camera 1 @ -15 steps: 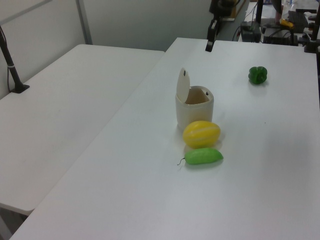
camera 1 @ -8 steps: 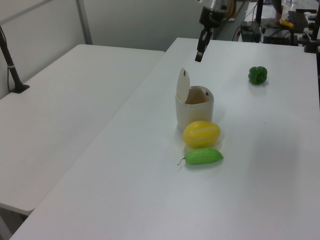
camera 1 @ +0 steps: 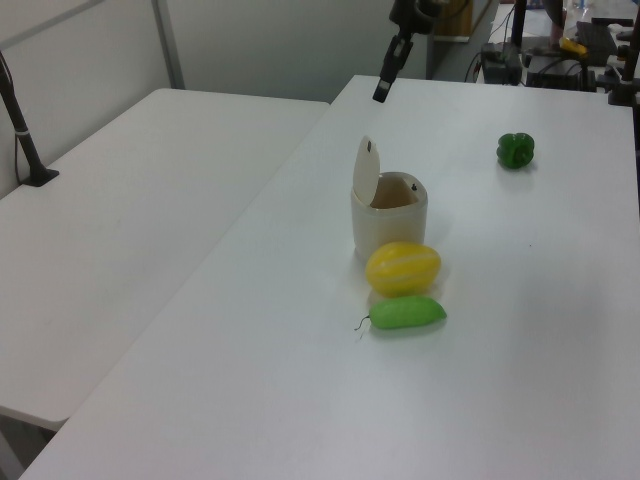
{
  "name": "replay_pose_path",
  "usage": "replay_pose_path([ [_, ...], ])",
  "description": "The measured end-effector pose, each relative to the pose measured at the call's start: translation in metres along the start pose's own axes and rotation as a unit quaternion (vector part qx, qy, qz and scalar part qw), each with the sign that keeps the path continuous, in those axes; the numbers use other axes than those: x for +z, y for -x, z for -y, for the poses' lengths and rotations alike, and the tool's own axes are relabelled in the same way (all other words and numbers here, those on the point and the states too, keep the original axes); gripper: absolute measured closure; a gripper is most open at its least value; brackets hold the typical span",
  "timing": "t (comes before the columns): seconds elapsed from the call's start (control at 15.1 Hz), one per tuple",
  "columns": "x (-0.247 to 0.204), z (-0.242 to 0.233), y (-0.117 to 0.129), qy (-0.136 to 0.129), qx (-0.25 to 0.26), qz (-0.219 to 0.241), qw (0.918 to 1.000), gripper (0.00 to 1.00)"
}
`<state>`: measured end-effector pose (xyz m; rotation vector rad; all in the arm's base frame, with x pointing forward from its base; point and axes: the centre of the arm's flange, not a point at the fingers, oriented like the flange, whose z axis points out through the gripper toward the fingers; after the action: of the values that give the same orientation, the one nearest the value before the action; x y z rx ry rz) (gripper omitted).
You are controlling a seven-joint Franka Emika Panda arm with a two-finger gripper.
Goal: Close garbage bin
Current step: 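Move the gripper over the open lid of the white bin, then push the raised lid down with the gripper until it shuts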
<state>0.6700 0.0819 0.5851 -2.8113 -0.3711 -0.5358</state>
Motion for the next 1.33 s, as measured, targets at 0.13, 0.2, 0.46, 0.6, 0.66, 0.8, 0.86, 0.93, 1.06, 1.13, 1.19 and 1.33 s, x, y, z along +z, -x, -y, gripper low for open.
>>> replay_pose_path([
  [0.13, 0.002, 0.021, -0.007, -0.005, -0.016, -0.021, 0.9996, 0.99],
  [0.2, 0.007, 0.030, -0.010, -0.006, -0.022, -0.030, 0.9993, 0.99],
  [0.46, 0.043, 0.054, -0.018, -0.011, -0.037, -0.045, 0.9982, 0.99],
  [0.6, 0.060, 0.054, -0.017, -0.012, -0.042, -0.035, 0.9984, 0.99],
  [0.66, 0.065, 0.053, -0.016, -0.012, -0.048, -0.032, 0.9983, 0.99],
  [0.8, 0.070, 0.052, -0.016, -0.011, -0.062, -0.029, 0.9976, 0.99],
  [0.86, 0.071, 0.052, -0.014, -0.011, -0.069, -0.021, 0.9973, 0.99],
  [0.93, 0.075, 0.051, -0.009, -0.008, -0.079, 0.002, 0.9968, 0.99],
  [1.06, 0.080, 0.042, 0.002, -0.007, -0.094, 0.053, 0.9942, 0.99],
  [1.13, 0.079, 0.037, 0.006, -0.008, -0.094, 0.069, 0.9932, 0.99],
  [1.19, 0.078, 0.033, 0.009, -0.008, -0.093, 0.080, 0.9924, 0.99],
  [1.33, 0.073, 0.023, 0.013, -0.005, -0.086, 0.094, 0.9918, 0.99],
])
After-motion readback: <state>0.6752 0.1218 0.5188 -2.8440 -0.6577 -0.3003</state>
